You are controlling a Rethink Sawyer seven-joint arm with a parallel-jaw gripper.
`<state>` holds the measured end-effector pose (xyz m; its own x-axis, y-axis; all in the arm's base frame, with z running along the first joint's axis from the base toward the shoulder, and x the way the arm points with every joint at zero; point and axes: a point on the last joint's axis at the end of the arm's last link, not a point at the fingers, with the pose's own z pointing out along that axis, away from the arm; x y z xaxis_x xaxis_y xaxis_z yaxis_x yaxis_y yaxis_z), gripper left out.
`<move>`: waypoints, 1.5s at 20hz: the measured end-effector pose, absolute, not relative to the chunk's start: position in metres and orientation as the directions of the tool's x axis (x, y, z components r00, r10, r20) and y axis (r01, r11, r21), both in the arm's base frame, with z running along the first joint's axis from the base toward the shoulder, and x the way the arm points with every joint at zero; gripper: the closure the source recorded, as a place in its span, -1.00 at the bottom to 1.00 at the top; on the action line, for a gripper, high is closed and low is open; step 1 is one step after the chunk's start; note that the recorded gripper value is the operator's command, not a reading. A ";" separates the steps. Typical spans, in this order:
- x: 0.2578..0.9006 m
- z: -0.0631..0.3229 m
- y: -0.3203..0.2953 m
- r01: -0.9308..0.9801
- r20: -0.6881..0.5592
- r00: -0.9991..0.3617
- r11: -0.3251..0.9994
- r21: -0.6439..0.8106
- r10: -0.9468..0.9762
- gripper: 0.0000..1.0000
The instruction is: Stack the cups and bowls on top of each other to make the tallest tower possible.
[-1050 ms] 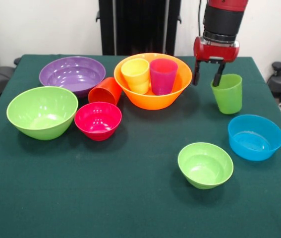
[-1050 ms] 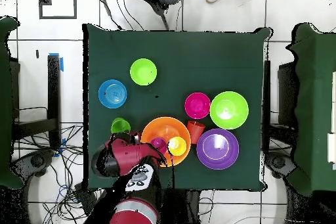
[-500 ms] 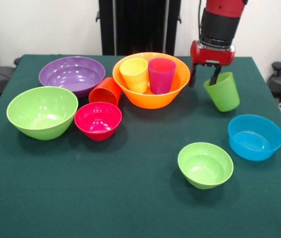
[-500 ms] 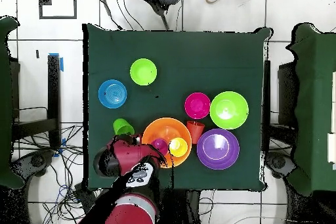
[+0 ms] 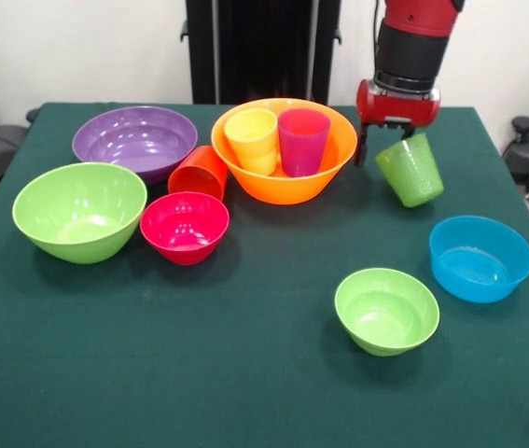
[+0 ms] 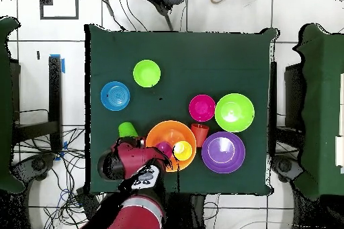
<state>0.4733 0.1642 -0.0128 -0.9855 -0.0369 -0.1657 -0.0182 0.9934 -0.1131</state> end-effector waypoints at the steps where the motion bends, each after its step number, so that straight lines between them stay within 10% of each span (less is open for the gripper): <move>1: 0.474 -0.013 0.164 -0.016 -0.168 -0.985 0.994 -0.110 -0.034 -1.00; 2: 0.477 -0.014 0.164 -0.010 -0.177 -0.984 0.995 -0.101 -0.028 -1.00; 3: 0.480 -0.014 0.164 -0.005 -0.185 -0.982 0.996 -0.092 -0.022 1.00; 30: 0.468 0.019 0.148 -0.050 -0.270 -0.961 0.997 -0.059 -0.064 1.00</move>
<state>0.4685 0.1476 0.0188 -0.9607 -0.0638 -0.2701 -0.0495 0.9970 -0.0592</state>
